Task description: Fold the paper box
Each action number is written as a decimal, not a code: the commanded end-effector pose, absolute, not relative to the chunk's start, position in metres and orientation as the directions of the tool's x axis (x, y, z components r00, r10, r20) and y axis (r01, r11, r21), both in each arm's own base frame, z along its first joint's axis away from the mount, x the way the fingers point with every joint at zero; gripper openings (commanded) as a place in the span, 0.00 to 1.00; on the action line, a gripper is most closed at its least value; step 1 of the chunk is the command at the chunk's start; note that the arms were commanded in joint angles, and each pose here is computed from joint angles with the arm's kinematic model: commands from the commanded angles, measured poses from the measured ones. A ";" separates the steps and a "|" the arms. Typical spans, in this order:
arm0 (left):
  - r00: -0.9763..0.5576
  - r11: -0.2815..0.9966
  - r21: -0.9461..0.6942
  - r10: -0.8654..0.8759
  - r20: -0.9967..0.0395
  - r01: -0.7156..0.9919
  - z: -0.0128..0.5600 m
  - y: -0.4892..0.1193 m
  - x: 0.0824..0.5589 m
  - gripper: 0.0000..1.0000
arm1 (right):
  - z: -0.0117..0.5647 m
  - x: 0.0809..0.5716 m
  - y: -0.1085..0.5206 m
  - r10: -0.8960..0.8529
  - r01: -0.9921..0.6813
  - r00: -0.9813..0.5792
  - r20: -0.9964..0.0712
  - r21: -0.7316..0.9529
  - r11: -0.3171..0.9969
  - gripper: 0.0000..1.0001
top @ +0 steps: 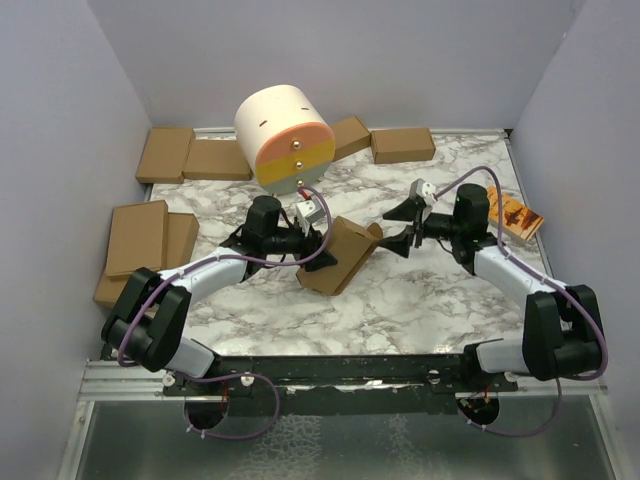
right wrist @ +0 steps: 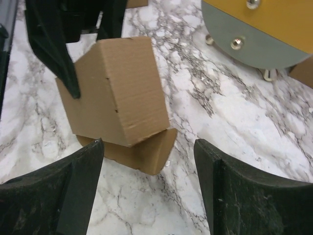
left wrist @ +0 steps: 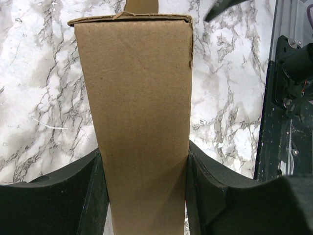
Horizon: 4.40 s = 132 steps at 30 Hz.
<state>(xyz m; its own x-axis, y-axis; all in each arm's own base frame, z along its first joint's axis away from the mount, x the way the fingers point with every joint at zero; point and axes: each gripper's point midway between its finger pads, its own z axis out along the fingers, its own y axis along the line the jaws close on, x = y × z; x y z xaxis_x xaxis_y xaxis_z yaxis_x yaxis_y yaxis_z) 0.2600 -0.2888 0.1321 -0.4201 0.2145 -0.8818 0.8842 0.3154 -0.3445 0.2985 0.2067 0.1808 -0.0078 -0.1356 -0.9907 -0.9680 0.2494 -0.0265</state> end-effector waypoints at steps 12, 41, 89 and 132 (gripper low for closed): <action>-0.398 0.268 -0.337 0.222 -0.890 0.903 0.134 -0.293 0.256 0.27 | 0.171 0.330 0.205 -0.121 -0.936 -0.082 -0.989 0.035 0.349 0.39; -0.413 0.271 -0.358 0.182 -0.892 0.893 0.133 -0.288 0.261 0.26 | 0.157 0.295 0.202 -0.197 -0.950 0.204 -0.959 -0.243 0.198 0.01; -0.396 0.358 -0.307 0.206 -0.895 0.882 0.122 -0.279 0.273 0.25 | 0.133 0.274 0.212 -0.283 -0.914 0.360 -0.889 -0.397 0.083 0.01; -0.397 0.355 -0.311 0.201 -0.895 0.881 0.121 -0.278 0.272 0.24 | 0.110 0.260 0.206 -0.325 -0.883 0.443 -0.836 -0.470 0.006 0.01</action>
<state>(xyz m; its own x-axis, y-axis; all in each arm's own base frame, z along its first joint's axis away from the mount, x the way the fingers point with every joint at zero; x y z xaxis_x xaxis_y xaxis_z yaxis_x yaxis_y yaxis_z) 0.2561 -0.2860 0.1231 -0.4335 0.2069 -0.8771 0.8834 0.2899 -0.3682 0.2808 0.2078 0.1326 0.5273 -0.3120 -0.7903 -0.8253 0.0334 -0.5638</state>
